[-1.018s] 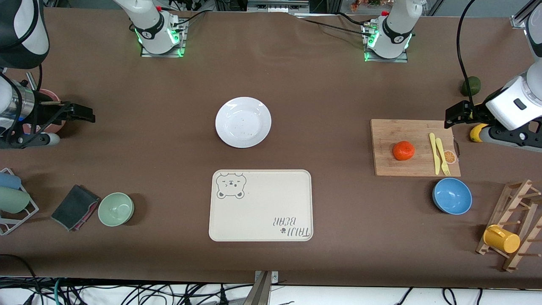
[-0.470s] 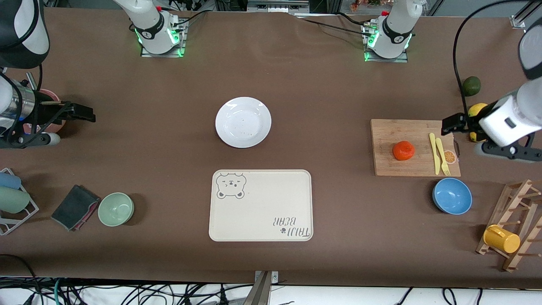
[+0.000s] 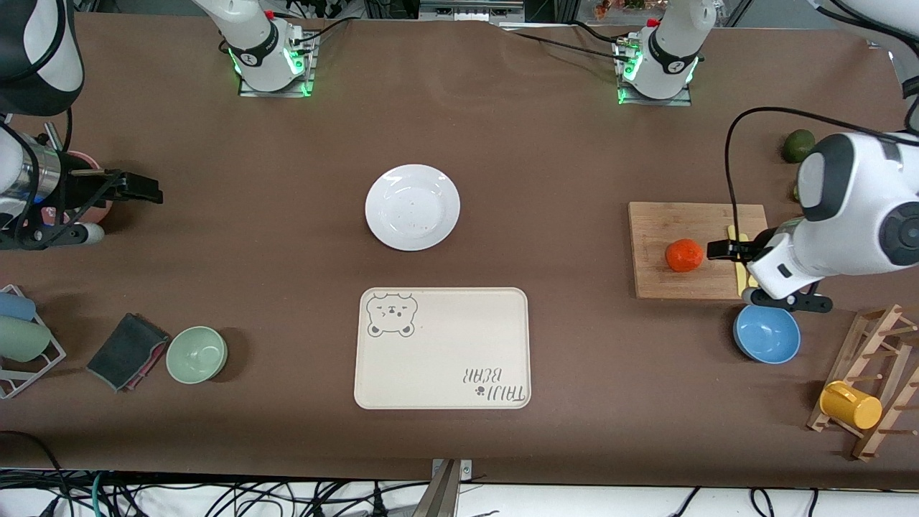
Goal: Place orange and plate with both arms
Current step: 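Lower the left gripper and grasp the orange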
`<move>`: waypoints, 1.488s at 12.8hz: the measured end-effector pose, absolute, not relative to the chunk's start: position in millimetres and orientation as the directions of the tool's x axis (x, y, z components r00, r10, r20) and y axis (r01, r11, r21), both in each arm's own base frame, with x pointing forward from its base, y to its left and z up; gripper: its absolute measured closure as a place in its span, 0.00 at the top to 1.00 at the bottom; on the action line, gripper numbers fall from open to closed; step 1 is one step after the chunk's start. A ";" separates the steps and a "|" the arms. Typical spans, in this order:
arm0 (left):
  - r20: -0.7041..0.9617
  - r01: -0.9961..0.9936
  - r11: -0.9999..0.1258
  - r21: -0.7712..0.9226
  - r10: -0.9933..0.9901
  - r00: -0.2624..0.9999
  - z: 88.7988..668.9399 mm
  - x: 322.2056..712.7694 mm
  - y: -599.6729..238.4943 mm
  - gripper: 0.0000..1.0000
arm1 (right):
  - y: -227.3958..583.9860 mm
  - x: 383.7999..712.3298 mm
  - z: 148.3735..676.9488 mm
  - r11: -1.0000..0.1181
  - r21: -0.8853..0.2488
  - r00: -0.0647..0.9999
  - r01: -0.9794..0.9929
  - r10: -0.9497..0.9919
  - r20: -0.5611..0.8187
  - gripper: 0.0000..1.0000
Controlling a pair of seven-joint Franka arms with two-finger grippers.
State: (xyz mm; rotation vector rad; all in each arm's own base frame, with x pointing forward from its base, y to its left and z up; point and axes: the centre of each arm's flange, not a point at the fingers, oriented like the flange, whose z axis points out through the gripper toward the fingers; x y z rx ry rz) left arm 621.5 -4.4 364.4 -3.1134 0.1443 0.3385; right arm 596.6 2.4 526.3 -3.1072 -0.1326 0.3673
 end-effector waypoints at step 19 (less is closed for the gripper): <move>-0.062 -0.057 -0.998 -0.005 -0.057 0.996 218.2 550.2 -28.1 0.70 | 2.4 594.3 525.2 -0.996 -0.021 0.965 0.082 0.085 -0.250 1.00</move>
